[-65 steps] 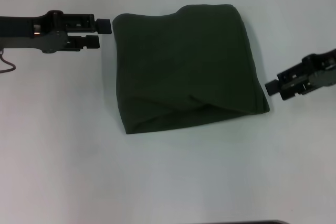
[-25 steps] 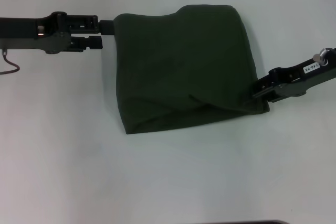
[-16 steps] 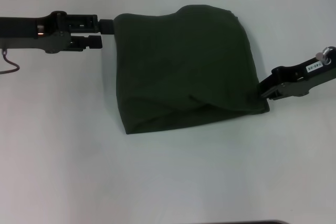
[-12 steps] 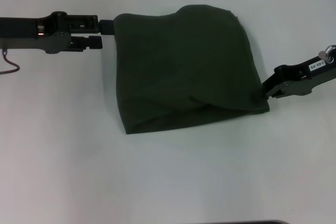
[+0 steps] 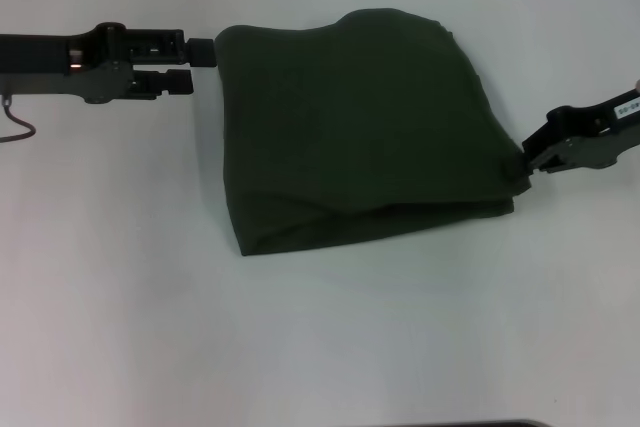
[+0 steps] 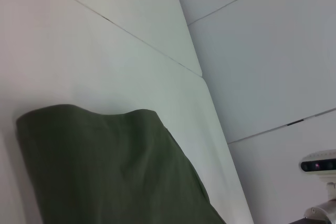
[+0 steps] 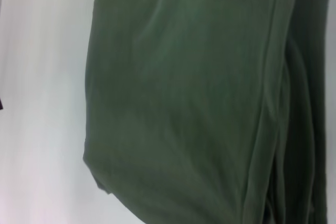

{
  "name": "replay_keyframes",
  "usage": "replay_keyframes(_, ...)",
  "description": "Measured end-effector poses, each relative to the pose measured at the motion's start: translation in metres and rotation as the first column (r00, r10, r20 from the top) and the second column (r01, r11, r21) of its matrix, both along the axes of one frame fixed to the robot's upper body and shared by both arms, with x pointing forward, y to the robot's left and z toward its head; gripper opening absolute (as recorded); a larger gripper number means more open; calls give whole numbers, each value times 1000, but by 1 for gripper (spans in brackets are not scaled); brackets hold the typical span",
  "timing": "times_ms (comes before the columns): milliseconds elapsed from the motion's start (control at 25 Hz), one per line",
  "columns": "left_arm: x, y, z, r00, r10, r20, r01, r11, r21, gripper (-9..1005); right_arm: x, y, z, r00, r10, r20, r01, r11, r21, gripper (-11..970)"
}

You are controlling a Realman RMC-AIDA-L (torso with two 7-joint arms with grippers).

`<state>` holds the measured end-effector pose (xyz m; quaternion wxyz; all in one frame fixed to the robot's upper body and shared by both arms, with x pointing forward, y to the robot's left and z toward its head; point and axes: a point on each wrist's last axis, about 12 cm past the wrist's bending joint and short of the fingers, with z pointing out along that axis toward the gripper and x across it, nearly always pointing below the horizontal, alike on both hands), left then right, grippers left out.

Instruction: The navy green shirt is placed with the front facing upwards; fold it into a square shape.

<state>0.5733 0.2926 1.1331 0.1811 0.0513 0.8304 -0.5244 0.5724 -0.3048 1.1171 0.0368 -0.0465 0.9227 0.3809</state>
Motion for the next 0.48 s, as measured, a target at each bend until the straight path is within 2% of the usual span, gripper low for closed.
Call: replay_keyframes(480, 0, -1, 0, 1000, -4, -2, 4, 1000, -3, 729, 4, -5, -9, 999, -44, -3, 43, 996, -83, 11)
